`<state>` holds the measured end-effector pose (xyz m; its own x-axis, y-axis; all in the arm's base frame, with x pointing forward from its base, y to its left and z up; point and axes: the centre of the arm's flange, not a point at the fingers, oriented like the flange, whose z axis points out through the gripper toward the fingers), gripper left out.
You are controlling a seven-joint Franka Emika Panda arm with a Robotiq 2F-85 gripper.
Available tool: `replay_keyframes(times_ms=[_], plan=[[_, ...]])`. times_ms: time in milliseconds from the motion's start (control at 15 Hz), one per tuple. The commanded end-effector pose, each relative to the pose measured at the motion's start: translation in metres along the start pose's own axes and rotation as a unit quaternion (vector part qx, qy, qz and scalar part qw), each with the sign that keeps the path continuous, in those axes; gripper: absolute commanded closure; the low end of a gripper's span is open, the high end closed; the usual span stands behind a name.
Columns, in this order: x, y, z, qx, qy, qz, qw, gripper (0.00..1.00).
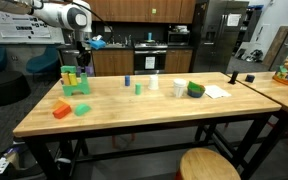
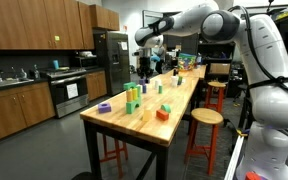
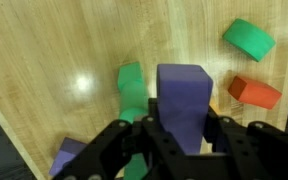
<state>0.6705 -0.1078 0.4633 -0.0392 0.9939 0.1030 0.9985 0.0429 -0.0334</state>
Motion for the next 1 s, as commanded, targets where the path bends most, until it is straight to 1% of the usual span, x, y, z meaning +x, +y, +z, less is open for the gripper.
replay_keyframes(times_ms=[0,867,933], plan=[[0.007,0.008,-0.004,0.000,-0.006,-0.011,0.9999,0.84],[0.016,0.015,-0.001,0.001,-0.005,-0.021,0.9998,0.84],[0.018,0.014,-0.001,0.006,-0.002,-0.033,0.9994,0.84]])
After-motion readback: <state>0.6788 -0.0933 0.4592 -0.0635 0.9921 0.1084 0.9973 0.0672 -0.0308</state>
